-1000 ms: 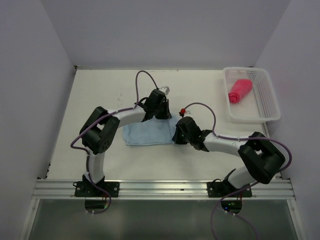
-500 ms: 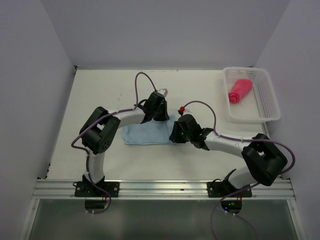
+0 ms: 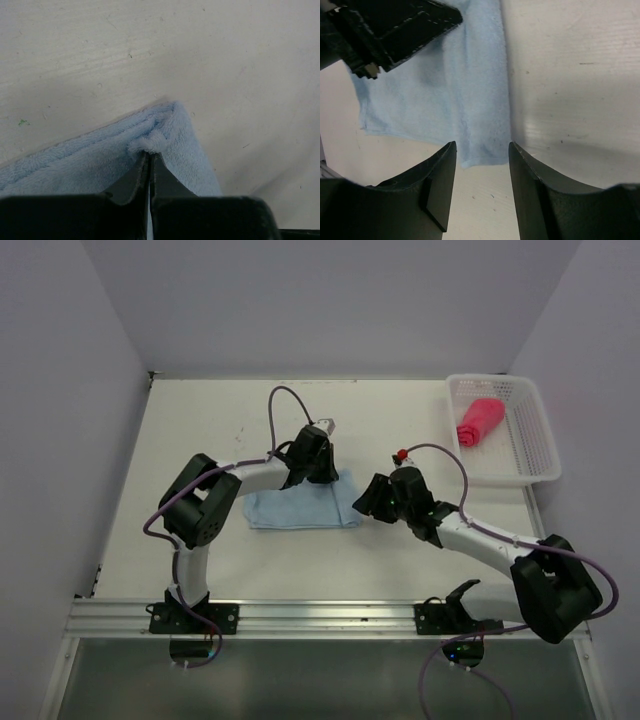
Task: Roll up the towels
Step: Roll the towel
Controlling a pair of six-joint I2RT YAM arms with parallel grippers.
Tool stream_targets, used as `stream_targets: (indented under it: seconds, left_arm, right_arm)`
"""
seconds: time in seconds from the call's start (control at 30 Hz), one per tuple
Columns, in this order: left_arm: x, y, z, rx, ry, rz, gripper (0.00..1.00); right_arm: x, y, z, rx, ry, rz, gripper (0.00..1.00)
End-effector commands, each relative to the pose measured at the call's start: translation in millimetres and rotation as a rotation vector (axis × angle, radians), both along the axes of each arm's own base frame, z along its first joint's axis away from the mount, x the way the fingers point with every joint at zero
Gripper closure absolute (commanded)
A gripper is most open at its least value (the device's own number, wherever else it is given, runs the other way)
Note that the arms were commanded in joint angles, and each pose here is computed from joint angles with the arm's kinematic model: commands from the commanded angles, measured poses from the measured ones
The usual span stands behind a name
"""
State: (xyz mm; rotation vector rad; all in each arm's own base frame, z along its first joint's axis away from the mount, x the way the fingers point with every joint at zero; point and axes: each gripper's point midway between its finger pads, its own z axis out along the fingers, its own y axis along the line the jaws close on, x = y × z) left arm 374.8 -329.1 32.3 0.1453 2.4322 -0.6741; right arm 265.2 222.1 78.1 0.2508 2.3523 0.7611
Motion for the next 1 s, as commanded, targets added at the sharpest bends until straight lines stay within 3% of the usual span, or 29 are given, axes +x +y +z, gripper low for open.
stream_targets:
  seconds: [0.0, 0.2, 0.63, 0.83, 0.97]
  left_arm:
    - [3.9, 10.0, 5.2, 0.011, -0.029, 0.01, 1.0]
    - [3.4, 10.5, 5.1, 0.013, -0.029, 0.009, 1.0]
    - [2.2, 9.1, 4.0, 0.007, -0.025, 0.0, 1.0]
    - [0.5, 10.2, 1.6, 0.014, -0.023, -0.001, 1.0]
    - [0.4, 11.8, 2.1, 0.017, -0.023, 0.002, 1.0]
  right_arm:
    - [-0.9, 4.4, -6.1, 0.11, 0.046, -0.017, 0.5]
    - [-1.9, 12.9, -20.8, 0.175, 0.073, 0.004, 0.48]
    - [-1.9, 22.1, -58.0, 0.165, 0.144, 0.034, 0.49]
    - [-6.0, 23.1, -72.3, 0.147, 0.167, 0.046, 0.53]
    - [-10.6, 17.0, -74.4, 0.121, 0.161, 0.048, 0.68]
